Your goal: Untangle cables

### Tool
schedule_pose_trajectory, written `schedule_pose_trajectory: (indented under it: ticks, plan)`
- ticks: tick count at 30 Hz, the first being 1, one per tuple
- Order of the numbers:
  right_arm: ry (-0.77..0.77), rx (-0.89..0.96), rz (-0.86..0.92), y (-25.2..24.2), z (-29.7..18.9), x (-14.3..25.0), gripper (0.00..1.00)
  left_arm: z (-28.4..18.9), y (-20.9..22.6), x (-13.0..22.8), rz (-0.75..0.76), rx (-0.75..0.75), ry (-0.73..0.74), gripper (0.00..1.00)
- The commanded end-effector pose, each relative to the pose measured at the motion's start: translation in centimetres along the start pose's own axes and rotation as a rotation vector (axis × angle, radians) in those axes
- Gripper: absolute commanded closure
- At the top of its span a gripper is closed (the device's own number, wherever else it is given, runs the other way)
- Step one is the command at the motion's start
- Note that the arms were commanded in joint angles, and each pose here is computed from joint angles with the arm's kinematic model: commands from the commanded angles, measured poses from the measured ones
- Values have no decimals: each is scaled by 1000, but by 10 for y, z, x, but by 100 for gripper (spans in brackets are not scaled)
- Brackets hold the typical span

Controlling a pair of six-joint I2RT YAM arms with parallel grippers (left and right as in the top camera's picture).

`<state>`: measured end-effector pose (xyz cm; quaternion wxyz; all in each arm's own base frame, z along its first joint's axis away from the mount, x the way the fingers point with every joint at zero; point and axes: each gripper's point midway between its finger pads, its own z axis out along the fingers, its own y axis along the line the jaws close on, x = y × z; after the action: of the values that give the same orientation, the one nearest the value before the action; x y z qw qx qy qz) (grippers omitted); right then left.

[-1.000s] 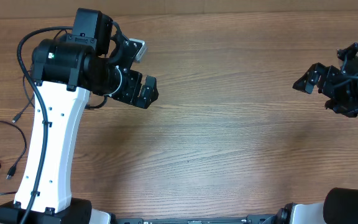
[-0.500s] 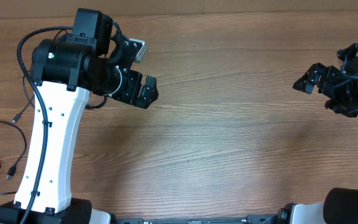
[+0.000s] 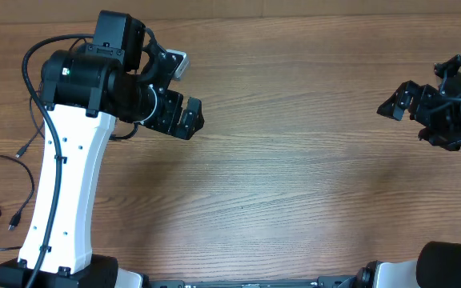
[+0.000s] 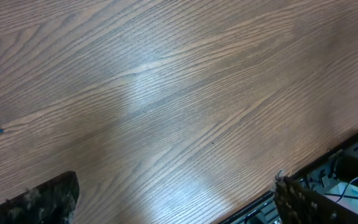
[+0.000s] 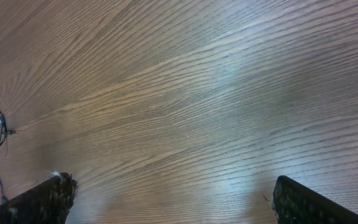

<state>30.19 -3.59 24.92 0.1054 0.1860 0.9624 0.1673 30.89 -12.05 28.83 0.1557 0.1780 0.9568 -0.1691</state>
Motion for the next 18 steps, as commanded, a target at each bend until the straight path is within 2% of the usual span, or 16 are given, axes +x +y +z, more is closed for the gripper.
schedule_pose_trajectory:
  ticks: [1,18]
  plan:
    - [-6,5,-12,1,0,-1,0,-1,0,-2,24,-4,-8,1]
    - [-6,5,-12,1,0,-1,0,-3,-3,-2,30,-3,-13,0]
